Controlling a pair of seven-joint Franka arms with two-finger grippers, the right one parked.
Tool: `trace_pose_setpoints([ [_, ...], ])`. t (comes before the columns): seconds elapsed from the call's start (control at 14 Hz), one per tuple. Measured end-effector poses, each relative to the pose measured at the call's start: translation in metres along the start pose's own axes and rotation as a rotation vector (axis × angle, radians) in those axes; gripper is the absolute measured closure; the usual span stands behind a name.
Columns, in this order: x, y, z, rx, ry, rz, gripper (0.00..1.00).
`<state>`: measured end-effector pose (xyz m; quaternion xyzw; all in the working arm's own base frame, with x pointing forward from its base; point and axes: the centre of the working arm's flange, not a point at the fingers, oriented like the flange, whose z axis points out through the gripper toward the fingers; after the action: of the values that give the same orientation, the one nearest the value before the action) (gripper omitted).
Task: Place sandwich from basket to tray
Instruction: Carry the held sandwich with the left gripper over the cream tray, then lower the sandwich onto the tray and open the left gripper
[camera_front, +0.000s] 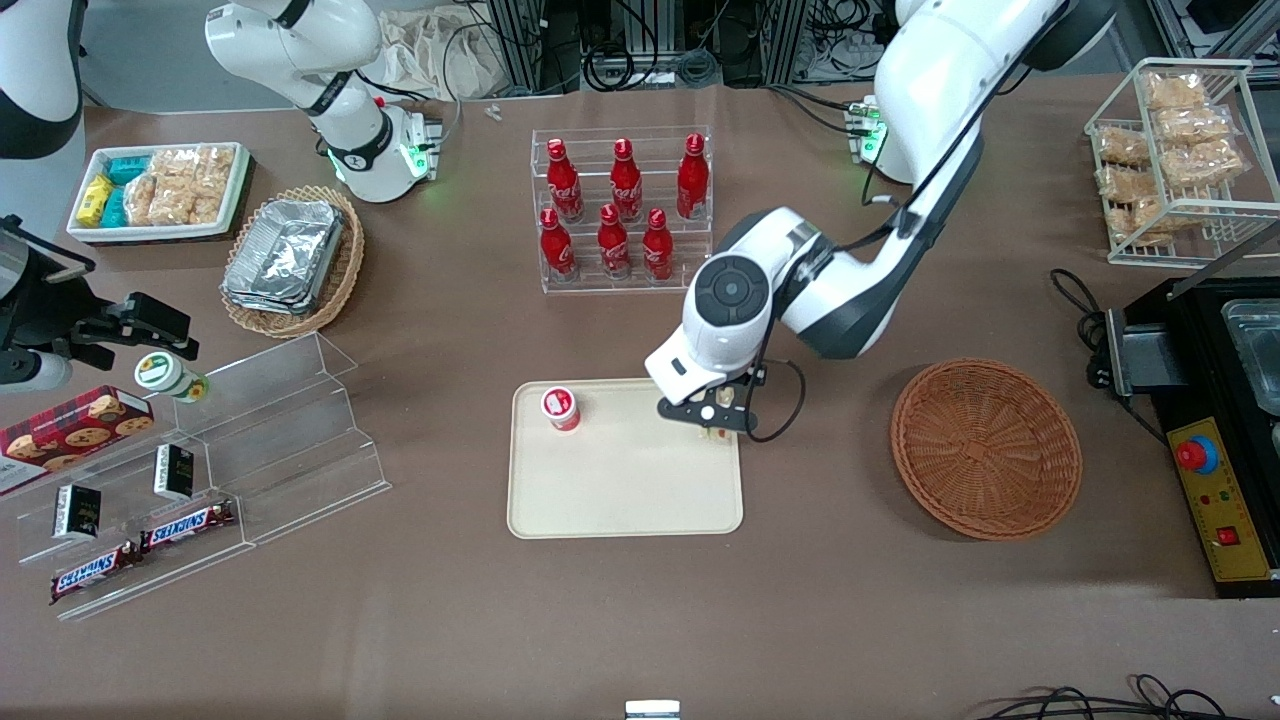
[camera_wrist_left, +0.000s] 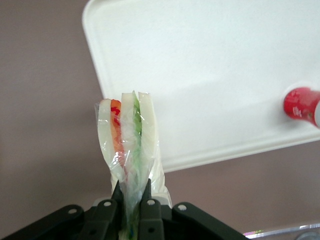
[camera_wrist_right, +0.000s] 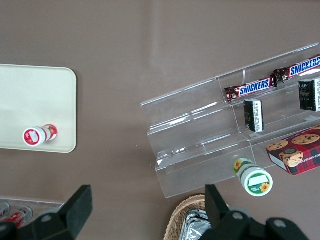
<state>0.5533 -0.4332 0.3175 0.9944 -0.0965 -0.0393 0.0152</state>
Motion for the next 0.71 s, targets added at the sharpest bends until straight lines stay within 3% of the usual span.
trace_pose_setpoints([
  [0.21, 0.014, -0.004, 0.033, -0.030, 0.020, -0.012, 0.85],
  [0.64, 0.042, -0.030, 0.073, -0.057, 0.077, -0.061, 0.85],
  [0.71, 0.044, -0.030, 0.074, -0.058, 0.079, -0.063, 0.81],
])
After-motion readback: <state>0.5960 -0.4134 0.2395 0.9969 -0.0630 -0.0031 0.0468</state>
